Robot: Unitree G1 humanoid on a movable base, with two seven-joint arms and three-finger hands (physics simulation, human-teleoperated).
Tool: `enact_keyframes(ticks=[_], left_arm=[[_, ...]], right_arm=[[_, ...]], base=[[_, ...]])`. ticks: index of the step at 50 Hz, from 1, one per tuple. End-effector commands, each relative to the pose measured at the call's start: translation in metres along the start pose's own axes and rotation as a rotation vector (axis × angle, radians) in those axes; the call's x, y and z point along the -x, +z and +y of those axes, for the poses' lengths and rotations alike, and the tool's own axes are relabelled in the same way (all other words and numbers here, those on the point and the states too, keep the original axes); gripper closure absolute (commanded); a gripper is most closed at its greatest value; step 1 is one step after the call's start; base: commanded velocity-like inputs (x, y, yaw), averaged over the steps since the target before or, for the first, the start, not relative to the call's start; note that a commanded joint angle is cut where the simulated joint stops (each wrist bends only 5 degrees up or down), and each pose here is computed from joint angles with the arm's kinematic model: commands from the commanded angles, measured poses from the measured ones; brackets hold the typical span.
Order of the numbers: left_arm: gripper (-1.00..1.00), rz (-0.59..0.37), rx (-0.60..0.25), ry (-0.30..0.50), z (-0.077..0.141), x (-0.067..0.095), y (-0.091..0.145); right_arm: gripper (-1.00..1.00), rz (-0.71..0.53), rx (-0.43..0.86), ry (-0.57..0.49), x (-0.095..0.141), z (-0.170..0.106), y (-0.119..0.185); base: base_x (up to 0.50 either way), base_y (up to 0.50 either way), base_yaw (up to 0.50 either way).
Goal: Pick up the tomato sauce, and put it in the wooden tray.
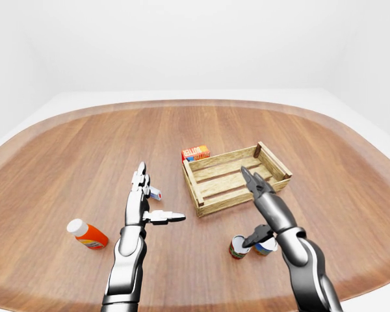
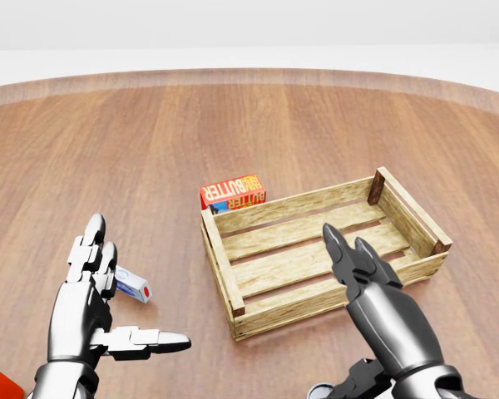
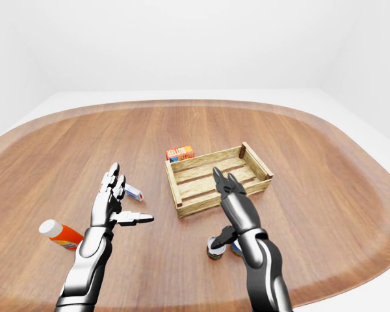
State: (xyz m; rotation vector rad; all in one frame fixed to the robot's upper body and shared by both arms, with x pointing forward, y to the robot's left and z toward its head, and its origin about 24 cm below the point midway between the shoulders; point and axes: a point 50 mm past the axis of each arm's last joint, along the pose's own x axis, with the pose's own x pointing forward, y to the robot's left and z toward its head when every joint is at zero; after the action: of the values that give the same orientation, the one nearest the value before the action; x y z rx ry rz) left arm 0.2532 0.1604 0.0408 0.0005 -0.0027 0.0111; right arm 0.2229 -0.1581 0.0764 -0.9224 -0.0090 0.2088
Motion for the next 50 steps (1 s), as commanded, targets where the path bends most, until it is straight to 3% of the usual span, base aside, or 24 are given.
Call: enact_keyframes(ticks=[1, 50], left_arm=[[-1.00, 0.001, 0.000, 0.000, 0.000, 0.000, 0.000], [-1.00, 0.001, -0.001, -0.001, 0.000, 0.000, -0.001]], right_arm=[[-1.00, 0.037, 0.092, 0.079, 0.002, 0.016, -0.009], [-1.00, 0.119, 0.182, 0.196, -0.007, 0.046, -0.042]], base=[[0.00, 0.00, 0.00], [0.00, 0.00, 0.00]])
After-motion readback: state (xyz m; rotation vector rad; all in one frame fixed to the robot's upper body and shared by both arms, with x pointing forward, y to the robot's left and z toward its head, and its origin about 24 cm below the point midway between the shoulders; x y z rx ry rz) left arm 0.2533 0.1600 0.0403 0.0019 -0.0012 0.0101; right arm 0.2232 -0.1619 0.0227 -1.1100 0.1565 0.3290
